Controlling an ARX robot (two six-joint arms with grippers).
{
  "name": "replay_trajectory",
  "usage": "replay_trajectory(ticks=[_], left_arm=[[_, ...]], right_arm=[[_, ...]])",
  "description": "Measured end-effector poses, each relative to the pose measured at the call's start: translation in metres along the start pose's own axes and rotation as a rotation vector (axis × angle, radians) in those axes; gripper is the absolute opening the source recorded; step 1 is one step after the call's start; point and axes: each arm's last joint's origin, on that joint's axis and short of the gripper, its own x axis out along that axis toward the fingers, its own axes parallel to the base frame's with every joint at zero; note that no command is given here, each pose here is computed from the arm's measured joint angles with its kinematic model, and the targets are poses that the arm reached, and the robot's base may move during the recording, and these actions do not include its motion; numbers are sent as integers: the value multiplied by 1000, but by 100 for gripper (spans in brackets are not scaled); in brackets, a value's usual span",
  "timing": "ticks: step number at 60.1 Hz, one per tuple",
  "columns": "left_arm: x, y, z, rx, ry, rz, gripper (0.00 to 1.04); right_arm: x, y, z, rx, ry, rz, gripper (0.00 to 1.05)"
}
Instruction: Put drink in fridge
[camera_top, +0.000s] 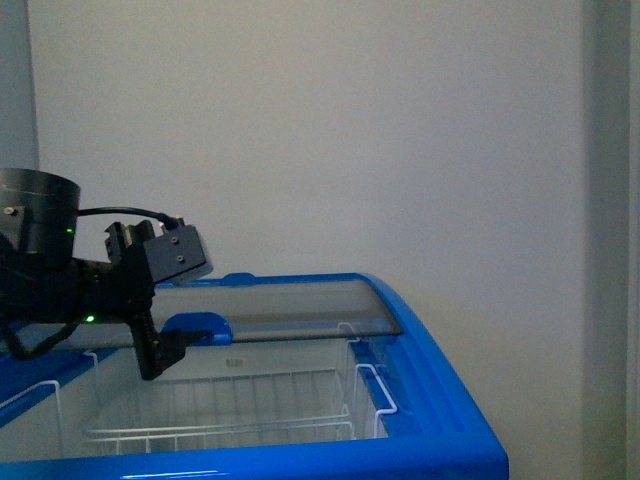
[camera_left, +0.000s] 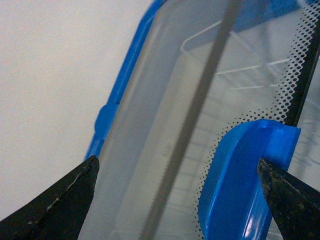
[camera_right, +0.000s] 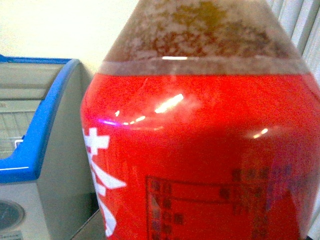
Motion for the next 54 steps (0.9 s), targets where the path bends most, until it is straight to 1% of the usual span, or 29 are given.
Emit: replay_trajectory(ticks=[5, 10, 17, 23, 27, 30, 31, 36, 37, 39, 40, 43, 44, 47, 49, 50, 51, 53, 54], left_arm=[[16, 5, 0, 16, 11, 56, 97], [35, 12, 2, 36, 25, 159, 97], [40, 18, 6, 30, 25, 252, 97], [37, 25, 12, -9, 39, 343, 97], [22, 34, 16, -136, 84, 401, 97], [14, 36, 17, -203, 110, 415, 97], [7, 38, 17, -252, 130, 420, 97], [-13, 41, 18, -389, 190, 442, 97], [-23, 43, 19, -445, 207, 449, 97], [-34, 44, 20, -488, 215, 448, 97], [-45, 44, 21, -559, 216, 449, 97], [-63, 43, 24, -627, 222, 456, 97], [-77, 43, 26, -691, 220, 470, 97], [-118, 36, 36, -836, 207, 471, 97], [-132, 31, 39, -871, 199, 465, 97], [-143, 28, 42, -913, 191, 467, 97], [-159, 20, 49, -950, 184, 464, 97], [-173, 13, 54, -990, 179, 465, 97], [-185, 5, 58, -1016, 180, 456, 97]], right_arm=[[0, 0, 0, 0, 0, 0, 36], [0, 0, 0, 0, 0, 0, 36], [0, 0, 0, 0, 0, 0, 36], [0, 0, 0, 0, 0, 0, 36], [0, 0, 0, 0, 0, 0, 36], [0, 0, 0, 0, 0, 0, 36], [0, 0, 0, 0, 0, 0, 36], [0, 0, 0, 0, 0, 0, 36], [0, 0, 0, 0, 0, 0, 36], [0, 0, 0, 0, 0, 0, 36], [0, 0, 0, 0, 0, 0, 36], [0, 0, 0, 0, 0, 0, 36], [0, 0, 0, 0, 0, 0, 36], [0, 0, 0, 0, 0, 0, 36], [0, 0, 0, 0, 0, 0, 36], [0, 0, 0, 0, 0, 0, 36], [0, 0, 0, 0, 0, 0, 36], [0, 0, 0, 0, 0, 0, 36], [0, 0, 0, 0, 0, 0, 36]])
